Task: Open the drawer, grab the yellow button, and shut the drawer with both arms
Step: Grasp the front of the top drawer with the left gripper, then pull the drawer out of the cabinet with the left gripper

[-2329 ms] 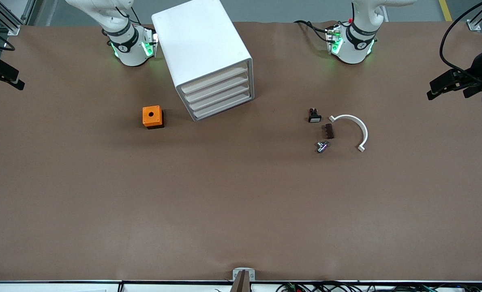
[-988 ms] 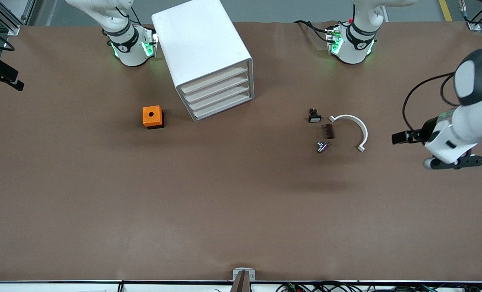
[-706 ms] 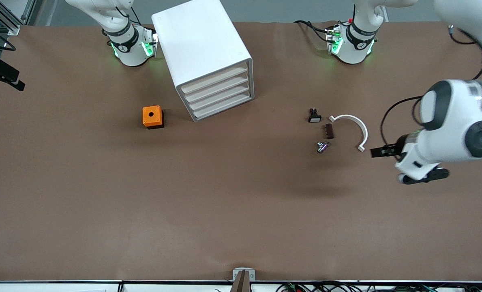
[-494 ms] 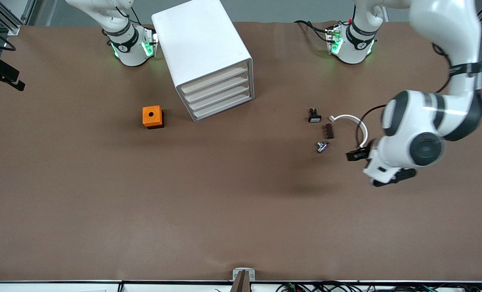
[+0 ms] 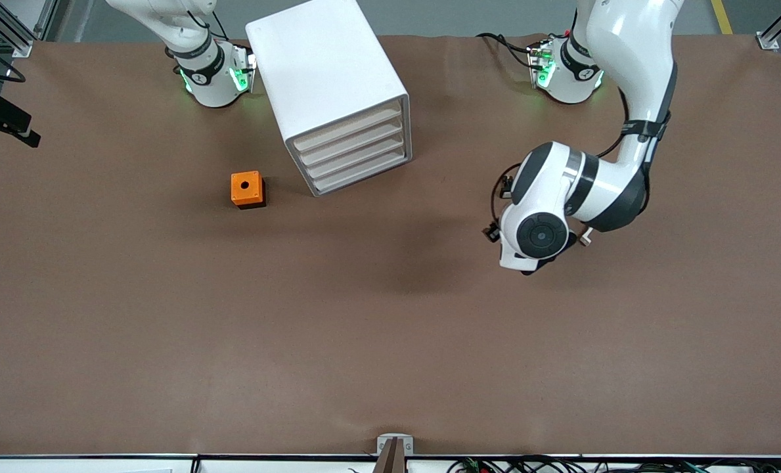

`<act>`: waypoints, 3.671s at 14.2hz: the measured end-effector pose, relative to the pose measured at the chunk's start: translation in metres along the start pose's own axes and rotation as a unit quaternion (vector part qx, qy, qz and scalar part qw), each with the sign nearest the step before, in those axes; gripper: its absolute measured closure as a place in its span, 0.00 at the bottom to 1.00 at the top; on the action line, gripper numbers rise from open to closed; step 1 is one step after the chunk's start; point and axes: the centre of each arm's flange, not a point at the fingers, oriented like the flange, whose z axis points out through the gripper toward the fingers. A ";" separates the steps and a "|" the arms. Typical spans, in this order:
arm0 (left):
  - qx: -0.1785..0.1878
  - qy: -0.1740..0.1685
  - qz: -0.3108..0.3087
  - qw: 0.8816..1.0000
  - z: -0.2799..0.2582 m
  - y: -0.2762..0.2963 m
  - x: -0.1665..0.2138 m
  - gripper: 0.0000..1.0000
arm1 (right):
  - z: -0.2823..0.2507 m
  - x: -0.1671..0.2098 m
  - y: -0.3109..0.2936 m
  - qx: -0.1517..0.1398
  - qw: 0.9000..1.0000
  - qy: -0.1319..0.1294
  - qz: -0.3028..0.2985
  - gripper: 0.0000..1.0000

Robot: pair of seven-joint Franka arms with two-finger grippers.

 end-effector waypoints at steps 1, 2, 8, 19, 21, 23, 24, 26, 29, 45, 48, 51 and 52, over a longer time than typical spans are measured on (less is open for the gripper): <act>-0.009 -0.034 -0.032 0.999 0.001 0.005 -0.003 0.00 | 0.000 0.000 0.000 0.000 1.000 0.000 0.000 0.00; -0.015 -0.063 -0.066 0.996 0.003 0.009 -0.005 0.00 | 0.000 0.000 0.000 0.000 1.000 0.000 0.000 0.00; -0.009 -0.230 -0.233 0.945 0.023 0.035 -0.018 0.00 | 0.000 0.000 0.001 0.000 1.000 0.000 0.001 0.00; 0.142 -0.379 -0.427 0.809 0.041 0.055 -0.052 0.00 | 0.000 0.000 0.002 0.000 1.000 0.000 0.002 0.00; 0.171 -0.387 -0.437 0.793 0.047 0.059 -0.063 0.00 | 0.000 0.000 0.002 0.000 1.000 0.000 0.002 0.00; 0.196 -0.398 -0.450 0.775 0.057 0.066 -0.069 0.00 | 0.000 0.000 0.002 0.000 1.000 0.000 0.002 0.00; 0.204 -0.404 -0.450 0.770 0.061 0.069 -0.072 0.00 | 0.000 0.000 0.002 0.000 1.000 0.000 0.002 0.00; 0.216 -0.410 -0.447 0.765 0.068 0.074 -0.080 0.07 | 0.000 0.000 0.002 0.000 1.000 -0.001 0.002 0.00; 0.227 -0.402 -0.440 0.771 0.074 0.078 -0.099 0.37 | 0.000 0.000 0.002 0.000 1.000 -0.001 0.002 0.00; 0.311 -0.359 -0.405 0.781 0.136 0.083 -0.203 0.41 | -0.004 0.001 0.001 0.003 1.000 0.007 0.001 0.00; 0.320 -0.354 -0.408 0.778 0.146 0.081 -0.206 0.48 | -0.003 0.000 0.001 0.003 1.000 0.006 0.001 0.00; 0.322 -0.351 -0.407 0.779 0.149 0.081 -0.211 0.59 | -0.003 0.000 0.001 0.003 1.000 0.006 0.001 0.00; 0.321 -0.352 -0.408 0.779 0.148 0.081 -0.209 0.64 | -0.003 0.000 0.001 0.003 1.000 0.006 0.001 0.00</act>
